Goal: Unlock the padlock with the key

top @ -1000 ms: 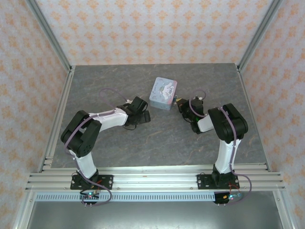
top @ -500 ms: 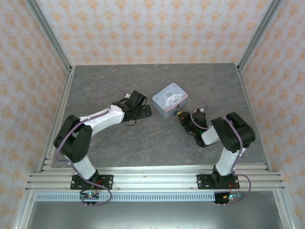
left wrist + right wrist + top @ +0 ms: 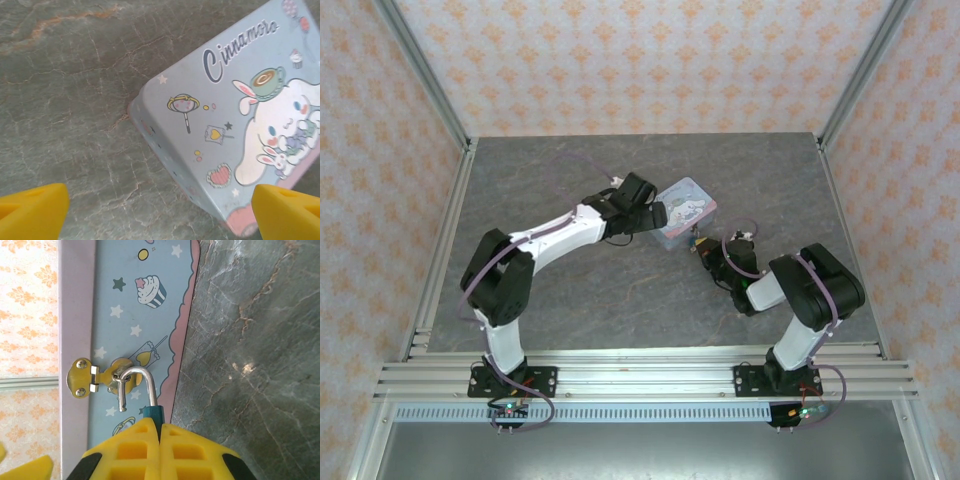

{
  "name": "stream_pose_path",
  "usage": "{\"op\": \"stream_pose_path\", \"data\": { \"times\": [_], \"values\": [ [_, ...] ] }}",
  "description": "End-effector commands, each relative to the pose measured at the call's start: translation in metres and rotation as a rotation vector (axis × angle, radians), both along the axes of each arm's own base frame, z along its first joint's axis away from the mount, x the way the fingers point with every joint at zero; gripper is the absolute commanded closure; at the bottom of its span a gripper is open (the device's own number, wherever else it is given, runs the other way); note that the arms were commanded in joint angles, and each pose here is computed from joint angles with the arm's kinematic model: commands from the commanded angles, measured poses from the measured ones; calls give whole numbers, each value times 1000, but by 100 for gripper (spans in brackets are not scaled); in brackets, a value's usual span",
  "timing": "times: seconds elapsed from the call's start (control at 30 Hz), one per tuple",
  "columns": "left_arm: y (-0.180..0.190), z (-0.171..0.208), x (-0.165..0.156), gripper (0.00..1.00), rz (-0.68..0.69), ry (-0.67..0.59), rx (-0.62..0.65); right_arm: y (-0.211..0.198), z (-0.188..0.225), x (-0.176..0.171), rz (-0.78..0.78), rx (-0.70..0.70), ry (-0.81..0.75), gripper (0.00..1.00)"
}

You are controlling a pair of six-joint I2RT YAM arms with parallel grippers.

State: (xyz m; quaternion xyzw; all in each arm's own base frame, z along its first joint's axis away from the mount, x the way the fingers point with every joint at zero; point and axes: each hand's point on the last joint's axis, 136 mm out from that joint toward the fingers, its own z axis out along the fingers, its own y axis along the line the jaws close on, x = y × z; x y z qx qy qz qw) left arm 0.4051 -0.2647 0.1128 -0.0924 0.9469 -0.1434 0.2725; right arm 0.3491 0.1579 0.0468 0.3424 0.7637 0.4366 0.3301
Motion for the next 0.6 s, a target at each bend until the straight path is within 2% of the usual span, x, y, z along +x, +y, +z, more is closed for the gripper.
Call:
{"op": "stream_pose_path", "data": {
  "times": [0.0,0.27,0.57],
  "values": [
    [8,-26,-3,6,23,54,120,-3,2,-2,-12,-19,-18,100],
    [10,-55,-8,6,35,89,208,-7,3,-2,-41,-3,-22,100],
    [10,-69,-20,6,38,107,221,-16,23,9,-137,50,-75,100]
  ]
}}
